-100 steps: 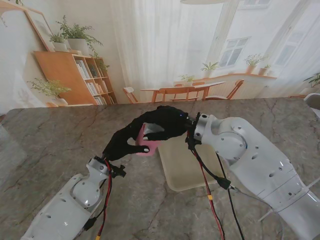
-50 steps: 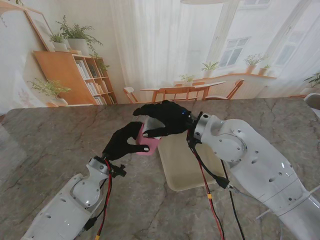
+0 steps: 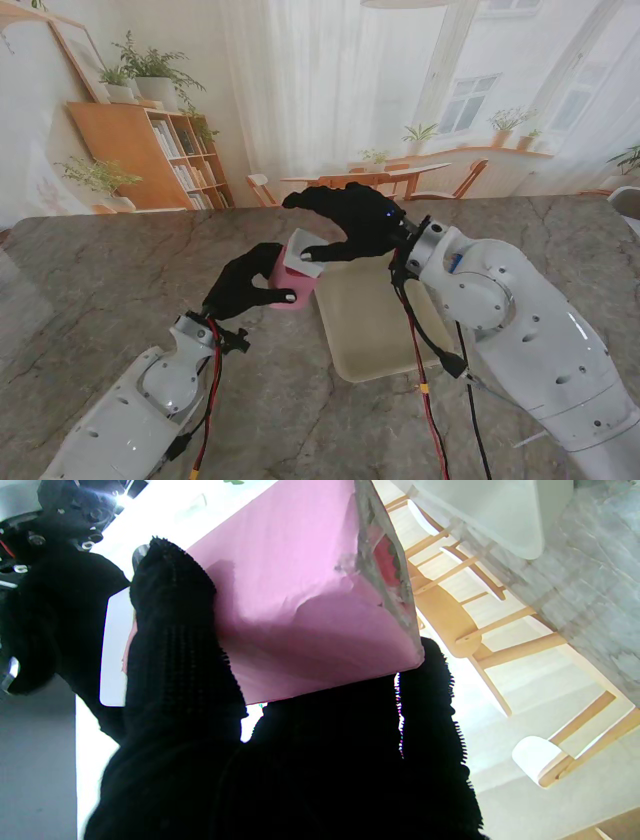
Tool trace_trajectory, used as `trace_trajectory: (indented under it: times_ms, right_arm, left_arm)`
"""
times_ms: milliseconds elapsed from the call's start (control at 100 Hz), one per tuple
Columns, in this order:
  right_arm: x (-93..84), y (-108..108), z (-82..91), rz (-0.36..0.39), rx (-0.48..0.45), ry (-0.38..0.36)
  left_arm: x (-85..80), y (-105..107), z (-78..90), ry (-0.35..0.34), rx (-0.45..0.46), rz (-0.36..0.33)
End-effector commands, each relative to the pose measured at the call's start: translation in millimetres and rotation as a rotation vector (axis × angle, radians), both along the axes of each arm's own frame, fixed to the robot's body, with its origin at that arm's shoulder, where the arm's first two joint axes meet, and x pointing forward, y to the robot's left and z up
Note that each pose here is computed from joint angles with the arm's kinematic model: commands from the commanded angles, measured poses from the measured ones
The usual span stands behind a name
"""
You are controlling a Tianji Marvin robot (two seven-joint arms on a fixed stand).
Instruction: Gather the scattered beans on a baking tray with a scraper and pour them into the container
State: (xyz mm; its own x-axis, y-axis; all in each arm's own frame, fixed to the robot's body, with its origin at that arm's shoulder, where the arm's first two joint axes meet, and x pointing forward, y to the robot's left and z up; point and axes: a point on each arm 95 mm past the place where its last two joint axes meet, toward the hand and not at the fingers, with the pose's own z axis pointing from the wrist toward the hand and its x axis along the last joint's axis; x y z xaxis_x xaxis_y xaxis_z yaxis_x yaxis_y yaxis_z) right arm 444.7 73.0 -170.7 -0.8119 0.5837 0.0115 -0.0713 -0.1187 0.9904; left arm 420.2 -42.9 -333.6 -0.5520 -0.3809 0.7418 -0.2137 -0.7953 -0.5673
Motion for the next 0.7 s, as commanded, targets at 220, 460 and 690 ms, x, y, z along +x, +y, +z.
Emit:
trace_trajectory:
  times_ms: [220,460,690]
  right_arm:
    - [-2.7,-25.4,-18.7,0.079,-0.046,0.062]
    - [-0.9,-28.7,-25.3,0.134,-0.139,0.025]
    - [3.8,-17.1,-27.6,0.121,-0.151,-0.051]
  left_arm:
    - [-2.1,-0.2,1.8,0.000,-0.007,0.004]
    - [-2.1,-2.4,1.2,0.002,-0.012,-0.009]
    - [-1.8,-4.1,0.3,0.004,-0.014,-0.019]
